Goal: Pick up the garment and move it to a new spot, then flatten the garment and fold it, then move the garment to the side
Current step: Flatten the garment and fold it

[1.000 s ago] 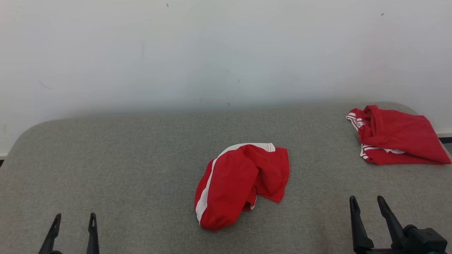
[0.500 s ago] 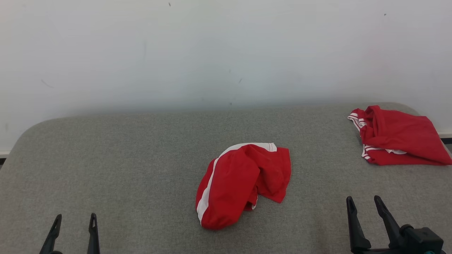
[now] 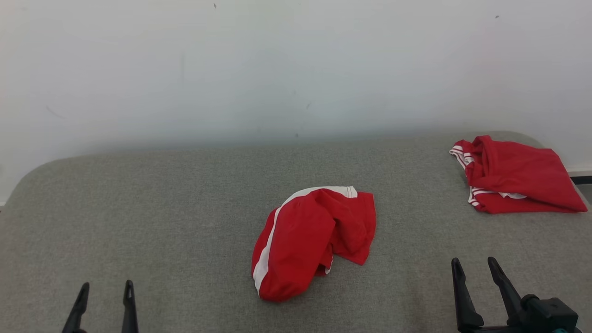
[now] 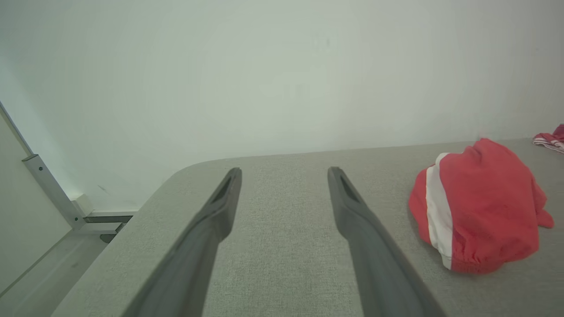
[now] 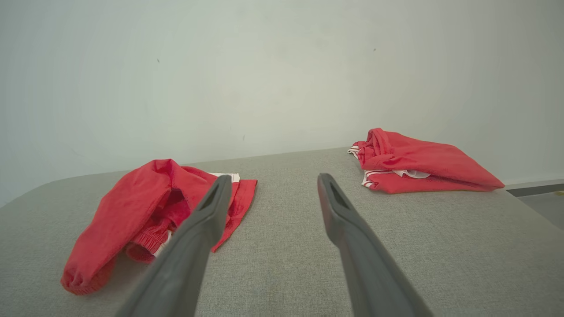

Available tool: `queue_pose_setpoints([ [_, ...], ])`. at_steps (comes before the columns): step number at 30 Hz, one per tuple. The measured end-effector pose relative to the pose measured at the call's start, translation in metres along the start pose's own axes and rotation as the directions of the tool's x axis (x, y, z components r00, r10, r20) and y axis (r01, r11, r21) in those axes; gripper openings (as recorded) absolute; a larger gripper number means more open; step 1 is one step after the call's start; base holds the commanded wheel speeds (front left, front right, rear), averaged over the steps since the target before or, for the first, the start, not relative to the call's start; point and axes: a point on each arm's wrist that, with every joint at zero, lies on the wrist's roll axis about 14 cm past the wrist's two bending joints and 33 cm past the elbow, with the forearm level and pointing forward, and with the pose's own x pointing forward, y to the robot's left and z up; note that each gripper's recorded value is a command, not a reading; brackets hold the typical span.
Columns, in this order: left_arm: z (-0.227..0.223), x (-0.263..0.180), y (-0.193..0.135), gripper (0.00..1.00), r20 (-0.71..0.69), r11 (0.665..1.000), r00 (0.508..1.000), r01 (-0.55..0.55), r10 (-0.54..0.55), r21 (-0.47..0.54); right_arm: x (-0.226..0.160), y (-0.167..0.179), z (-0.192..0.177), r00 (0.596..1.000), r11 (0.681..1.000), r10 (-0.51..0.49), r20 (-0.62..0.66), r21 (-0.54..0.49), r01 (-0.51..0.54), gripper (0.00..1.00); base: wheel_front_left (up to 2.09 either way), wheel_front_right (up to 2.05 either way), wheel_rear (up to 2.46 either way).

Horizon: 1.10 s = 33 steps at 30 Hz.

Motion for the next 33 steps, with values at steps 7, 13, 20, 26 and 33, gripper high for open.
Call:
queue_pose_setpoints([
  [7, -0.011, 0.015, -0.048, 1.0, -0.015, 0.988, 0.99, 0.142, -0.143, -0.068, -0.004, -0.009, -0.002, 1.0, 1.0, -0.03, -0.004, 0.003, 0.03, 1.0, 0.0, 0.0, 0.0],
  [13, -0.032, 0.03, -0.103, 1.0, -0.058, 0.949, 0.955, 0.281, -0.292, -0.144, -0.01, -0.021, -0.005, 0.997, 0.997, -0.073, -0.016, 0.003, 0.073, 1.0, 0.0, 0.0, 0.0],
  [20, -0.077, 0.039, -0.154, 1.0, -0.165, 0.893, 0.888, 0.389, -0.429, -0.226, -0.016, -0.038, -0.005, 0.991, 0.991, -0.131, -0.018, 0.0, 0.131, 1.0, 0.0, 0.0, 0.0],
  [26, -0.118, 0.04, -0.18, 1.0, -0.277, 0.865, 0.823, 0.438, -0.496, -0.245, -0.024, -0.054, -0.01, 0.982, 0.982, -0.186, -0.038, -0.007, 0.186, 1.0, 0.0, 0.0, 0.0],
  [33, -0.149, 0.041, -0.196, 0.34, -0.363, 0.851, 0.77, 0.456, -0.524, -0.262, -0.027, -0.064, -0.014, 0.974, 0.975, -0.222, -0.056, -0.015, 0.221, 1.0, 0.0, 0.0, 0.0],
])
